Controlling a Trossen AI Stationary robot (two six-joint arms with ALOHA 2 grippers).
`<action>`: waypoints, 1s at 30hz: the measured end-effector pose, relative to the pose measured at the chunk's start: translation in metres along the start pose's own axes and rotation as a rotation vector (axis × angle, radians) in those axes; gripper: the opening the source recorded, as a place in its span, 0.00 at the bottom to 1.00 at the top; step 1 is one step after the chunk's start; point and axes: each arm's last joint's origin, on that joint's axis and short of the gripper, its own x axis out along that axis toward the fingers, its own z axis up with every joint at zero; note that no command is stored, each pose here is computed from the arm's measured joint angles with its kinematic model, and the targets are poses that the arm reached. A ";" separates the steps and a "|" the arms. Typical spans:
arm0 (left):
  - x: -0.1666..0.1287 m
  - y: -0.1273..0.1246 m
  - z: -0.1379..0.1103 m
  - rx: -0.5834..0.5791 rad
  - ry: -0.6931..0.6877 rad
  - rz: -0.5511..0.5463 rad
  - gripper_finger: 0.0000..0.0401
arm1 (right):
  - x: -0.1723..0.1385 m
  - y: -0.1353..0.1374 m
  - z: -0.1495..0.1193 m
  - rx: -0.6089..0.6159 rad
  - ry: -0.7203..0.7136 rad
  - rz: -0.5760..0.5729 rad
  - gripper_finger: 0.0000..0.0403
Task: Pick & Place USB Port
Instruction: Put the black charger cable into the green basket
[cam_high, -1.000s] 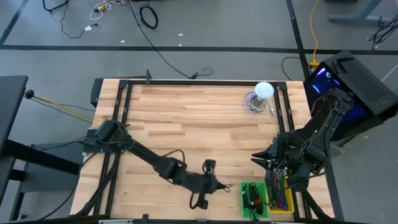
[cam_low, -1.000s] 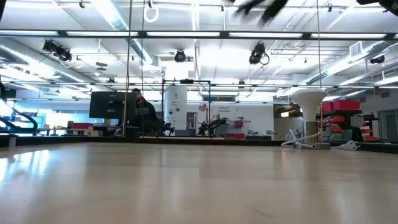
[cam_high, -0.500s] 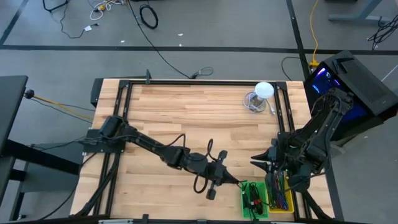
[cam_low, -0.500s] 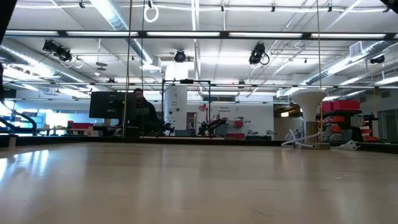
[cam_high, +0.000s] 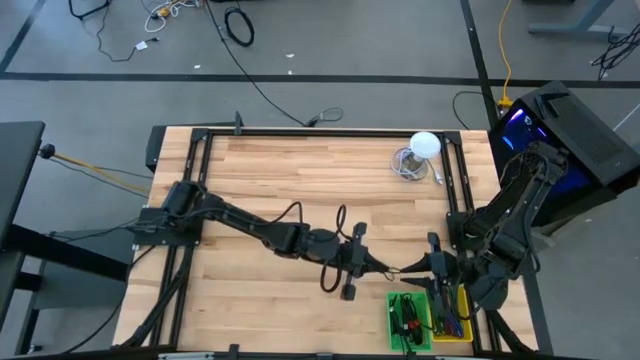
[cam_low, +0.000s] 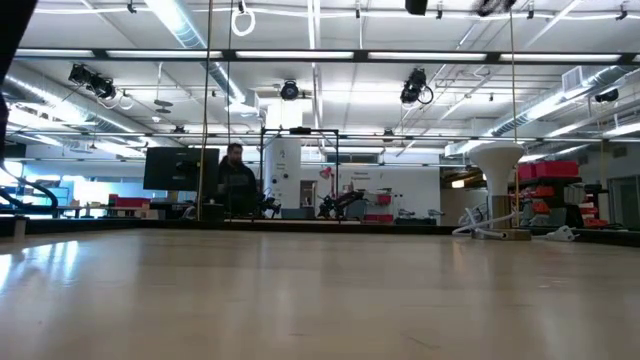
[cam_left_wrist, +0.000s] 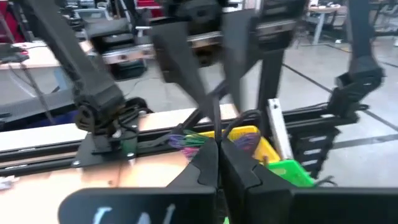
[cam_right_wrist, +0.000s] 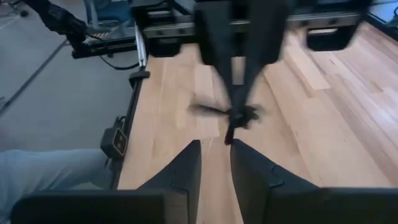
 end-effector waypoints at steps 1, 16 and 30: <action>0.000 0.003 0.000 0.001 0.001 0.006 0.01 | 0.000 0.000 0.000 0.001 0.002 0.003 0.22; 0.000 -0.004 0.000 0.007 0.001 -0.035 0.01 | 0.001 -0.005 0.004 -0.016 -0.097 -0.127 0.22; 0.000 -0.004 -0.003 0.028 0.027 -0.029 0.11 | 0.024 -0.005 0.002 -0.013 -0.037 -0.139 0.01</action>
